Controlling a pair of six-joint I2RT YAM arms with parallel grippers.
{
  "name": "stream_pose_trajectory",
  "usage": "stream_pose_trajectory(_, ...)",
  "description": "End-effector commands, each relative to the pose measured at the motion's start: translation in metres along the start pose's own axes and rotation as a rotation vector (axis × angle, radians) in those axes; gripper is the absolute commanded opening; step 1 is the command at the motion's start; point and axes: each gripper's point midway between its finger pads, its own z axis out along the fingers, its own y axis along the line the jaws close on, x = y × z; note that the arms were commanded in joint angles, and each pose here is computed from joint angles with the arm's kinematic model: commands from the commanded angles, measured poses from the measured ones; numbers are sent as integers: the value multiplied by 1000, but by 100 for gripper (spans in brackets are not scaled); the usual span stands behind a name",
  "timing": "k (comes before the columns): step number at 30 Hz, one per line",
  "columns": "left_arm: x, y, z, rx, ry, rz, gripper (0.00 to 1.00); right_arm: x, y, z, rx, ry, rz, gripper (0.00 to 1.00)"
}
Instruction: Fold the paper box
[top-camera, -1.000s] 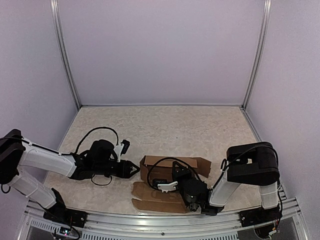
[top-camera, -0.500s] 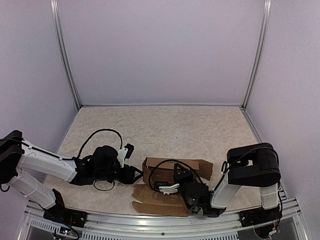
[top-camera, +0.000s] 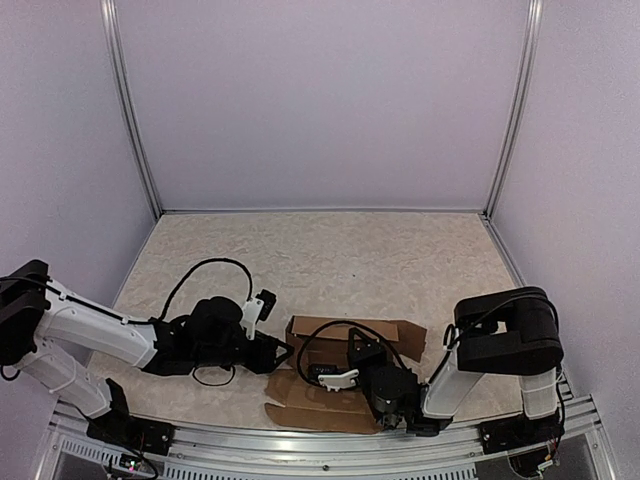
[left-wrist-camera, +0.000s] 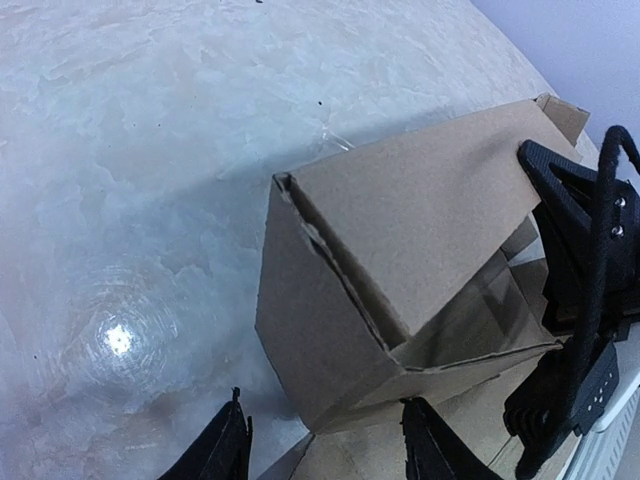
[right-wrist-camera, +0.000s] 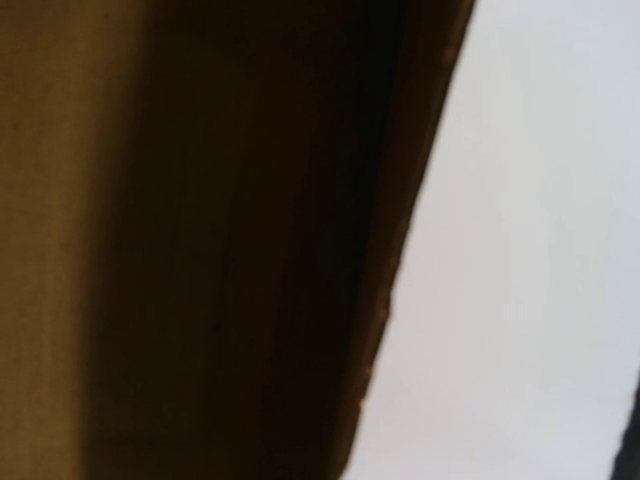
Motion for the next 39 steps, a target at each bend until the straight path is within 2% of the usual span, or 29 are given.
stream_pose_trajectory(1,-11,-7,4,-13,-21,47,51,0,-19,-8,63,-15,99,0)
stream_pose_trajectory(25,-15,-23,15,-104,-26,157,52,4,-59,-18,62,9,234,0)
stream_pose_trajectory(31,-18,-23,17,-121,-27,166,52,2,-51,-19,0,11,253,0)
stream_pose_trajectory(39,-26,-16,14,-173,-63,175,52,-1,-22,-24,-38,20,187,0)
